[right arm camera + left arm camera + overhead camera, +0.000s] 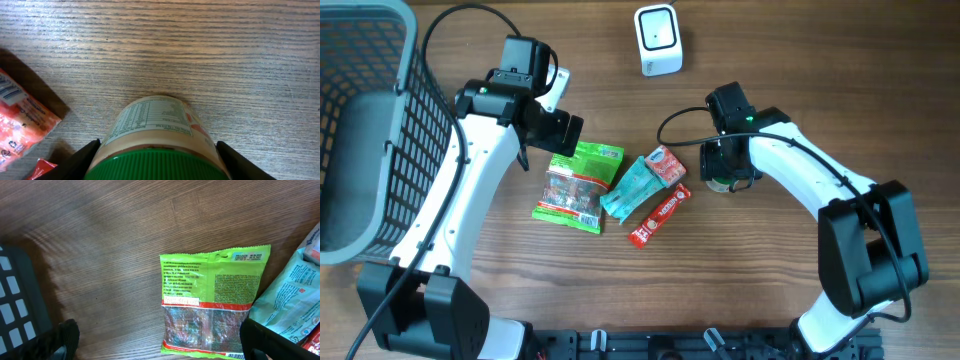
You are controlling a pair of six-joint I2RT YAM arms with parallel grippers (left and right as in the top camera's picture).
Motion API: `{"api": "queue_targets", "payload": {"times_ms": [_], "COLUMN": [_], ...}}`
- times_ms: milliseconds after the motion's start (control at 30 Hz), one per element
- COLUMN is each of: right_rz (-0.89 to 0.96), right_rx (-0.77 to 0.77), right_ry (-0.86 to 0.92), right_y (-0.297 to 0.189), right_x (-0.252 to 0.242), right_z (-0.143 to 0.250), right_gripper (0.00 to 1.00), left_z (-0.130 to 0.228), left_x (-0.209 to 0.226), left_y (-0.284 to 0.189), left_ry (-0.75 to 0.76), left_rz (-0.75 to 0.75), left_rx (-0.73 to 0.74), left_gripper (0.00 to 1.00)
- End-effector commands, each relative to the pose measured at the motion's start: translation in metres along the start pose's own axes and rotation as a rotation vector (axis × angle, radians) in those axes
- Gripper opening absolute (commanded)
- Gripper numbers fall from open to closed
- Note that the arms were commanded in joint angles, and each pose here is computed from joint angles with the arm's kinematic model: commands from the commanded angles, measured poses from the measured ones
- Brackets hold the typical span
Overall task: Scan the item barcode
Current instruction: 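Carry the jar with the right gripper to the white scanner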
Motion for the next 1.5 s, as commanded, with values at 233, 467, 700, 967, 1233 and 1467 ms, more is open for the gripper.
{"api": "queue_targets", "payload": {"times_ms": [233, 467, 700, 967, 1233, 1467], "right_rz": [-0.040, -0.125, -0.239, -0.497, -0.582, -0.549], "right_rx": [0.029, -0.102, -0.244, -0.414, -0.794, -0.962], "right_ry": [-0.029, -0.059, -0.060, -0.130, -0.171, -0.216], "right_y": [0.003, -0.073, -0.132, -0.209, -0.207, -0.125], "right_x": [0.002, 0.005, 0.000, 0.027, 0.066, 0.108], "right_z": [0.002, -0.007, -0.001, -0.027, -0.098, -0.152], "right_gripper": [0.47, 0.43, 0.29, 0.27, 0.27, 0.24], "left_z": [-0.002, -0.002, -0.002, -0.002, -0.002, -0.002], "left_x": [0.002, 0.002, 0.002, 0.002, 0.002, 0.002], "left_y": [-0.004, -0.004, -0.004, -0.004, -0.004, -0.004], "left_ry": [0.011, 0.011, 0.011, 0.011, 0.011, 0.011], "left_rz": [-0.014, -0.014, -0.014, -0.014, -0.015, -0.014], "left_rx": [-0.012, -0.012, -0.012, -0.012, -0.012, -0.012], "left_gripper": [1.00, 1.00, 1.00, 1.00, 1.00, 1.00]}}
Point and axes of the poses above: each gripper's point midway between its finger pads, its own y axis out along the fingers, its own x axis along the line the jaws close on, z = x × y, the point moved 9 cm from there along -y, back along the fingers, and after that the axes turned 15 degrees about y, right-handed, at the moved point
